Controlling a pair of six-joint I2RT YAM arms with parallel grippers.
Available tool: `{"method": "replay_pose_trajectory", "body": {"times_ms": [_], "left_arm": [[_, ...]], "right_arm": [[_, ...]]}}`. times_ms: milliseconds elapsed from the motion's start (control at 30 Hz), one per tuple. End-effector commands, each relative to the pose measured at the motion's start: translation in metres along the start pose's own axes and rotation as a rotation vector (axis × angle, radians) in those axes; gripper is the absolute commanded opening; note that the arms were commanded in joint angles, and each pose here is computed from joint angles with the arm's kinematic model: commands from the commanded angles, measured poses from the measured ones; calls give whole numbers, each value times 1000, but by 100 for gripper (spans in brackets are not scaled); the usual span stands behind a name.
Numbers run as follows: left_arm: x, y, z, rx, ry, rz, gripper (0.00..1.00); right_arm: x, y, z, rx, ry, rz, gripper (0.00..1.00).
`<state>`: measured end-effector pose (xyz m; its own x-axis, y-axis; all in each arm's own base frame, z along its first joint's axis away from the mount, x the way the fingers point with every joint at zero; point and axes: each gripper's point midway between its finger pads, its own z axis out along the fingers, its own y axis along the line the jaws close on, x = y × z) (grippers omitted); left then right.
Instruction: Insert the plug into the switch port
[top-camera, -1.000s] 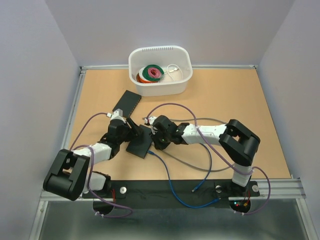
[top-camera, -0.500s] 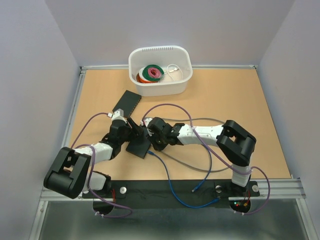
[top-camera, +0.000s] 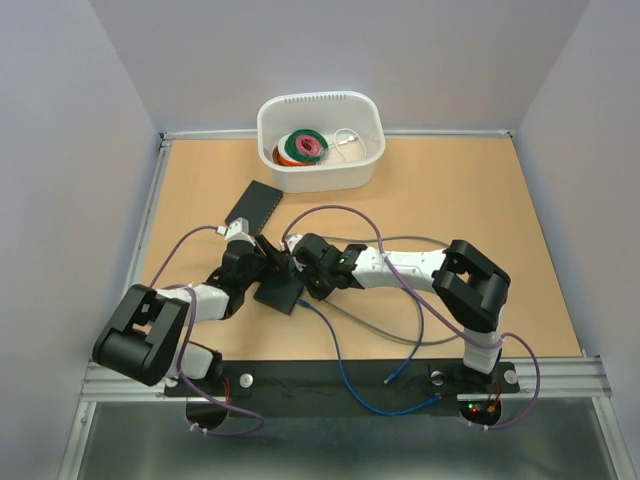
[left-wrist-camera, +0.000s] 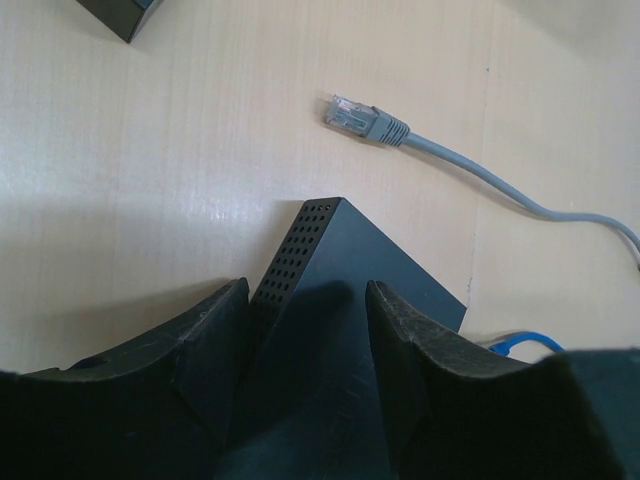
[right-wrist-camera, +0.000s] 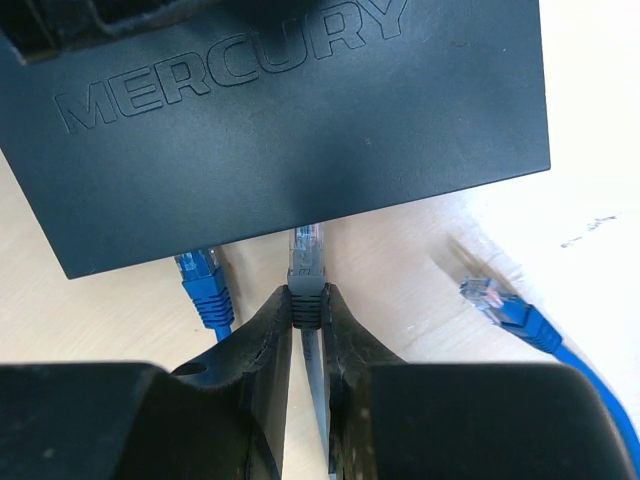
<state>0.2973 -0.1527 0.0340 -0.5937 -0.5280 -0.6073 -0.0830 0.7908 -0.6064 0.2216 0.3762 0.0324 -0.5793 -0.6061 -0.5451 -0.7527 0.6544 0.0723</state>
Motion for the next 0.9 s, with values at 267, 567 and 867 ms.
{"method": "replay_pose_trajectory", "body": {"times_ms": [267, 567, 867], "left_arm": [[34, -11, -1, 64, 141, -7, 59], [38, -12, 3, 69, 167, 0, 58], [42, -13, 5, 78, 191, 6, 57]], "right_arm": [[-91, 18, -25, -52, -341, -75, 0], [-81, 20, -19, -79, -351, -110, 0], [-90, 17, -21, -59, -419, -176, 0]]}}
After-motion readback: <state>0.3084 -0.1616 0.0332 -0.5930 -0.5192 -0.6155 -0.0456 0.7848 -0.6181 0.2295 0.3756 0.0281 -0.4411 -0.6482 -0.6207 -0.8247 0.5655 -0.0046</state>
